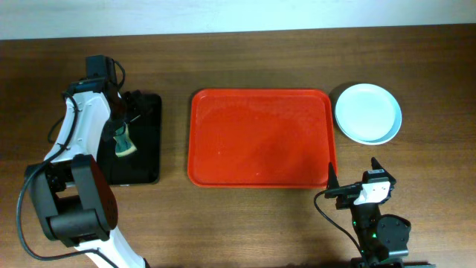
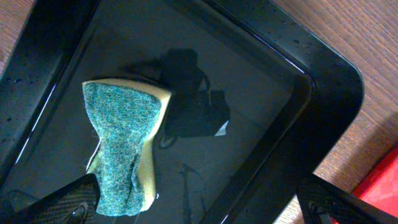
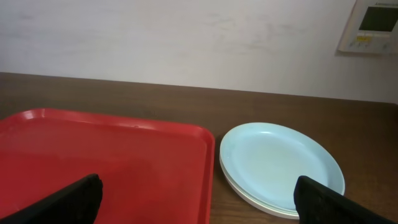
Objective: Clean dirty plates on tray and stack at the side
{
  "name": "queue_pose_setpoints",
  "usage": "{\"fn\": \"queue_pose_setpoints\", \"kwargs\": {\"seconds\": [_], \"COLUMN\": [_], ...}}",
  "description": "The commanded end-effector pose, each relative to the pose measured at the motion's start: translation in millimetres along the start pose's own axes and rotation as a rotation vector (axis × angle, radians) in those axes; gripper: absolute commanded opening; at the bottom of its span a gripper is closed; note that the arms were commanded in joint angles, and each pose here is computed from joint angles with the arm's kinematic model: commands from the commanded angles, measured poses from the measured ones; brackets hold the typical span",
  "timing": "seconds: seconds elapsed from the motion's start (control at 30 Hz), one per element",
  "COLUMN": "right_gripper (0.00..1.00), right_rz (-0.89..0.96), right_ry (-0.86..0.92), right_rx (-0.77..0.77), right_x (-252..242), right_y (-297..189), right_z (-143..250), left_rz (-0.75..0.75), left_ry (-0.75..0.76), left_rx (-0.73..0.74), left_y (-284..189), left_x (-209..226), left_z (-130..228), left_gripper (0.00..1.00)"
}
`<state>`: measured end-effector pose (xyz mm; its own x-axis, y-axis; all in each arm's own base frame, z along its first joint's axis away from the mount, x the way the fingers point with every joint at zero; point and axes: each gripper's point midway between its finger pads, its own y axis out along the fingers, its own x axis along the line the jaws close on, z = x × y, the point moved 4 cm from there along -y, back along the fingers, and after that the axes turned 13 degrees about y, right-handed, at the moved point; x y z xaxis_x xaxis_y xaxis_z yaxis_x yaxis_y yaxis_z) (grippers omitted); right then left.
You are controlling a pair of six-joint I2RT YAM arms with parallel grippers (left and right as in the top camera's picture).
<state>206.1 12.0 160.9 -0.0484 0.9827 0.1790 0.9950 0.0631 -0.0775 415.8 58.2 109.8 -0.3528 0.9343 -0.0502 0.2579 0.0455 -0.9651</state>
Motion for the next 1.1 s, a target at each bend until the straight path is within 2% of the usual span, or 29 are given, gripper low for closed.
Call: {"fn": "queue_pose_setpoints", "kwargs": {"seconds": [0.0, 0.27, 0.37, 0.53, 0.77, 0.93, 1.07], "right_gripper": [0.98, 0.98, 0.98, 0.99, 0.98, 0.98, 0.98], "right_rz": [0.019, 0.019, 0.019, 0.019, 0.019, 0.019, 0.019], "right_ry": [-0.001, -0.001, -0.001, -0.001, -0.001, -0.001, -0.001], "right_rx": [-0.002, -0.002, -0.002, -0.002, -0.002, -0.002, -0.002], "right_x": [-2.8, -2.8, -2.8, -2.8, -2.8, -2.8, -2.8], "right_y": [-0.1, -0.1, -0.1, -0.1, -0.1, -0.1, -0.1], "right_z": [1.8, 1.8, 1.8, 1.8, 1.8, 1.8, 1.8], "left_rz": [0.016, 0.011, 0.028, 0.062, 0.115, 0.189, 0.204], "left_ry": [0.0, -0.002, 0.0, 0.168, 0.425, 0.428, 0.412], "left_rx": [-0.039, -0.09, -0.186, -0.367, -0.702, -1.022, -1.133], "left_y": [-13.4, -33.4, -72.5, -119.1, -151.6, -163.9, -164.5], "left_x": [-1.4, 0.3, -0.3, -12.1, -32.5, -21.4, -8.3], "left_z": [-7.3, -11.4, -15.1, -3.4, 52.9, 112.7, 143.6], "left_gripper": [0.99, 0.99, 0.99, 0.99, 0.99, 0.99, 0.99]}}
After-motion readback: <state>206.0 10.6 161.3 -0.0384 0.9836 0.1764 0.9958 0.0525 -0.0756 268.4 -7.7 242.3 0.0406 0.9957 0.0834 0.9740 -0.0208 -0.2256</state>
